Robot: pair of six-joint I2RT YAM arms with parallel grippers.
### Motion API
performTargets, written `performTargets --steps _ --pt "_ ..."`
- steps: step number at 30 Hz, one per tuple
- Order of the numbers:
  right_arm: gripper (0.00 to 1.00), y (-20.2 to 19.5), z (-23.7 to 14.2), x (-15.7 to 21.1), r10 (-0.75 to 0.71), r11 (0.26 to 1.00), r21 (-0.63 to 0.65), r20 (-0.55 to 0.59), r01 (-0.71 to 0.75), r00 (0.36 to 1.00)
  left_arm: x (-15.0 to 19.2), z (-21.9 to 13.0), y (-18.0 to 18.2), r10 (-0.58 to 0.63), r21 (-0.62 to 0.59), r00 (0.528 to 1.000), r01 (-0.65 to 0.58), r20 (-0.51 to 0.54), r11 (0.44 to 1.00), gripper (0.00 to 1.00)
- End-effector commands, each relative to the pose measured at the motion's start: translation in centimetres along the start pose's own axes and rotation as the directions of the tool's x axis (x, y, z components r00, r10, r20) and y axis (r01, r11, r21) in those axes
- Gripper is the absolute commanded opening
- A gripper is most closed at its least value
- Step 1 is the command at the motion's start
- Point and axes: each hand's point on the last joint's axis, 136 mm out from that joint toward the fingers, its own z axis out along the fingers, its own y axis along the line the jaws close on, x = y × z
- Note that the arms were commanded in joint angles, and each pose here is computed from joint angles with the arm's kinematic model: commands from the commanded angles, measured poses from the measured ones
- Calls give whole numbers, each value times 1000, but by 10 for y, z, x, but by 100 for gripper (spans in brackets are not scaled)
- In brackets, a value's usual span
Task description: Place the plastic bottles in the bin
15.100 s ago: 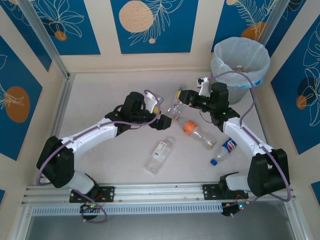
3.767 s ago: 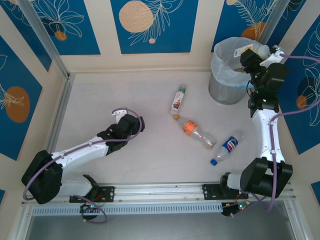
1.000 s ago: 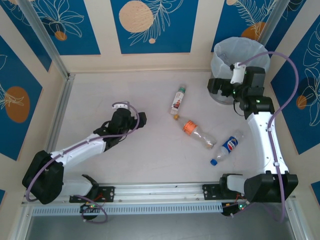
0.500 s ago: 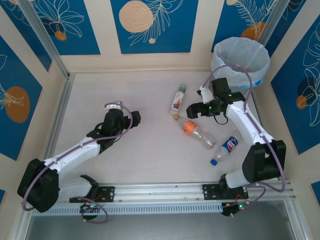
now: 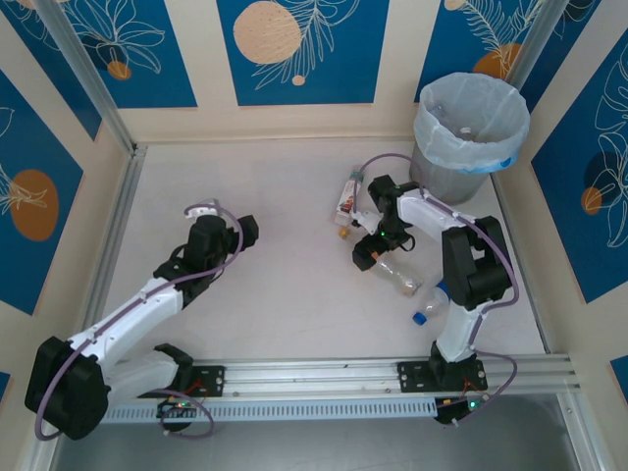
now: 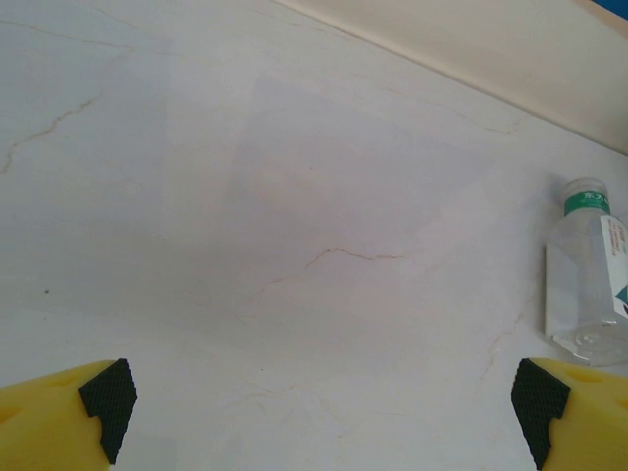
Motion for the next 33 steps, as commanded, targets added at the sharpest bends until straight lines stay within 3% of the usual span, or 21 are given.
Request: performTargets --steps 1,13,20,28,33 --pt "100 -3 5 1 -72 997 36 -46 74 996 4 -1 18 -18 -66 1000 18 -2 998 99" --pt "96 9 22 -5 -104 994 37 -68 107 992 8 -3 26 -22 -93 1000 20 -11 995 99" --pt "81 14 28 -3 -124 991 49 -76 128 989 10 -4 27 -21 -94 1000 19 -15 995 99" --pt "69 35 7 -16 -187 982 -16 38 188 982 7 -6 30 -25 -108 1000 24 -5 994 99" --pt "62 37 3 -17 -193 981 -18 51 194 980 10 -6 34 -29 -128 1000 28 -11 991 99"
